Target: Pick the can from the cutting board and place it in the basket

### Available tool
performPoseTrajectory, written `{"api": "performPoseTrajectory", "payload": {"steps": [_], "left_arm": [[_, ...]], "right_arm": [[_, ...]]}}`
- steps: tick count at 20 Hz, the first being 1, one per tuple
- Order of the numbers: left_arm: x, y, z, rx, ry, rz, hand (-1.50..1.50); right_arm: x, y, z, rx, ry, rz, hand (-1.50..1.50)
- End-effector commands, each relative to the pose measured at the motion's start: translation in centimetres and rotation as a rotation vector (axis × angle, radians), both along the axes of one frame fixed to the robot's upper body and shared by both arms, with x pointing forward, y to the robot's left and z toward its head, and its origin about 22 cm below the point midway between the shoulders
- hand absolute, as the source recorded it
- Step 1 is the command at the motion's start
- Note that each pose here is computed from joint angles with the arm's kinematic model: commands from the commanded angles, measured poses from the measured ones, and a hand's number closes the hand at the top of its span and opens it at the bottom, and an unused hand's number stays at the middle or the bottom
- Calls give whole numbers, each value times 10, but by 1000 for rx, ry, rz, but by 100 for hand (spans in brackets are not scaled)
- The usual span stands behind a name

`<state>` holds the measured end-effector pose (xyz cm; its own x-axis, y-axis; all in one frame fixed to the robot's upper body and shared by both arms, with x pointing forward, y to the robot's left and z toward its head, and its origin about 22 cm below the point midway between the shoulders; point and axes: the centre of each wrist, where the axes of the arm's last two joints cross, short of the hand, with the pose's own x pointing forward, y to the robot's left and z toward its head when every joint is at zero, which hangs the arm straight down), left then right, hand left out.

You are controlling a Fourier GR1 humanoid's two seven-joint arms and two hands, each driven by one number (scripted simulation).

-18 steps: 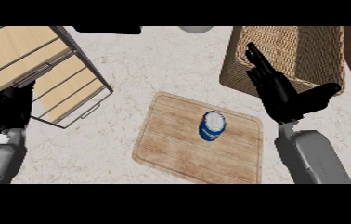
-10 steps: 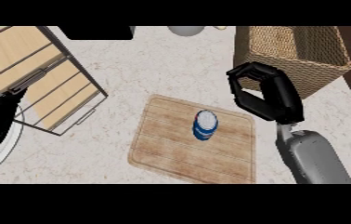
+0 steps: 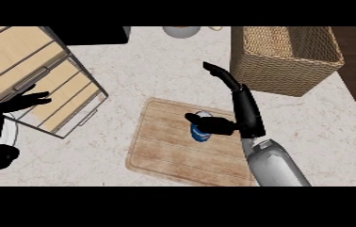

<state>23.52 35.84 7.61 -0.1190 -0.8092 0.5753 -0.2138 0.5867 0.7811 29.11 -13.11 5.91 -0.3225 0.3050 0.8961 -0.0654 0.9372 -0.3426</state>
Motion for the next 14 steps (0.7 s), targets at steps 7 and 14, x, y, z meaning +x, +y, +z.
{"api": "performPoseTrajectory", "payload": {"steps": [7,14], "left_arm": [[-30,-38,-30,-467,114,-144,0],[-60,-56,-28,-572,112,-223,0]], "right_arm": [[21,-22,12,-462,-8,-251,-150],[18,5,32,-791,288,-169,-150]]}}
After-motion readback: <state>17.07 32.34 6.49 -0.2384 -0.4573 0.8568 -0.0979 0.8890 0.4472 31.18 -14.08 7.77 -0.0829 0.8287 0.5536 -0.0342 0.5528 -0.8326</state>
